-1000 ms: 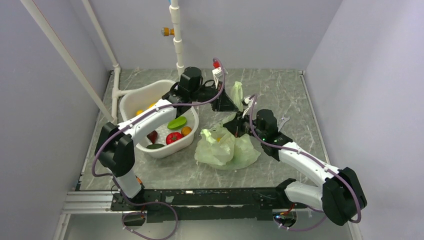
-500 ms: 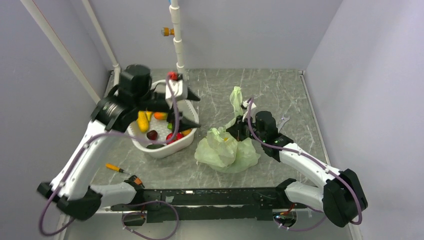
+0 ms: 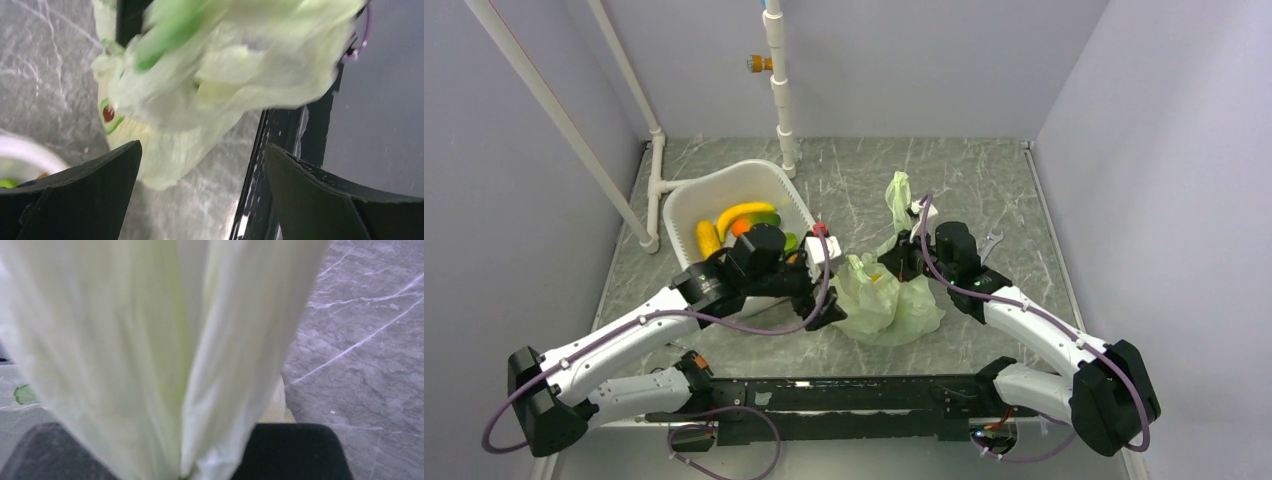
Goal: Place the fake fruits into the plastic bag and tie a complex knot
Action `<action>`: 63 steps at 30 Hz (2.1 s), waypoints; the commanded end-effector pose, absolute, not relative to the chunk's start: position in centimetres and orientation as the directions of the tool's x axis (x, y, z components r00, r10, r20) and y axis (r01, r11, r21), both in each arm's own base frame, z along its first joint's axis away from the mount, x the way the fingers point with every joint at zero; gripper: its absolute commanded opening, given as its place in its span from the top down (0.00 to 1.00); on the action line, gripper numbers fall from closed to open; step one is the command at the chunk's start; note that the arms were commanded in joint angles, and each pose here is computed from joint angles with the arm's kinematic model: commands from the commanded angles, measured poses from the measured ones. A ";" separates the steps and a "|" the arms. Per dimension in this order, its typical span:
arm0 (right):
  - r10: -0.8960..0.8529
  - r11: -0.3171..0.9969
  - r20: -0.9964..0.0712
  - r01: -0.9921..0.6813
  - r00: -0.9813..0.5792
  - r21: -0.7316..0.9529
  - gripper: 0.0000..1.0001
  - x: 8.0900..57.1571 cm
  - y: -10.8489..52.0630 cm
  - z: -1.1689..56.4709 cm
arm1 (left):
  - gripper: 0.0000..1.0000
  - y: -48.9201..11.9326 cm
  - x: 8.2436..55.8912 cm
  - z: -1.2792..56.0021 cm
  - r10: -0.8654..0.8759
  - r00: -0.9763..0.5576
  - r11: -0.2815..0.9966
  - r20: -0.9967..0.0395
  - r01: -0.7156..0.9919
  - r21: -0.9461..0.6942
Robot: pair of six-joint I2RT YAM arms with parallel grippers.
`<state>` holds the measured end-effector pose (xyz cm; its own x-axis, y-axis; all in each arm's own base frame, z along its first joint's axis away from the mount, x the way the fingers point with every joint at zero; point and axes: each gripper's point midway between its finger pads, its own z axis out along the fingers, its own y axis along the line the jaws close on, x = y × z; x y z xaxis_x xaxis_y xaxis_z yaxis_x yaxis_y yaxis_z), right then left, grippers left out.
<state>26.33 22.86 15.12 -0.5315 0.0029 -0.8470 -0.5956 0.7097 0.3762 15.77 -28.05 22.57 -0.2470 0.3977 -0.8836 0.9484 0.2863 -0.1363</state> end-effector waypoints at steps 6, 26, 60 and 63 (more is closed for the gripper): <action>0.037 0.721 -0.867 -0.588 -0.497 0.368 1.00 27.9 23.3 17.6 | 0.01 -34.0 18.6 28.5 0.101 -0.181 0.538 -0.978 0.837 -0.099; 0.030 0.728 -0.874 -0.589 -0.484 0.351 1.00 26.7 22.7 18.5 | 0.01 -38.1 19.6 26.2 0.155 -0.226 0.474 -0.962 0.871 -0.128; 0.169 0.822 -0.811 -0.375 -0.560 0.429 1.00 29.2 21.4 17.8 | 0.07 -39.8 22.0 22.2 0.137 -0.291 0.573 -0.947 0.803 -0.164; 0.152 0.836 -0.815 -0.368 -0.559 0.407 1.00 29.1 20.9 17.6 | 0.49 -39.1 22.5 22.7 0.138 -0.269 0.552 -0.953 0.820 -0.152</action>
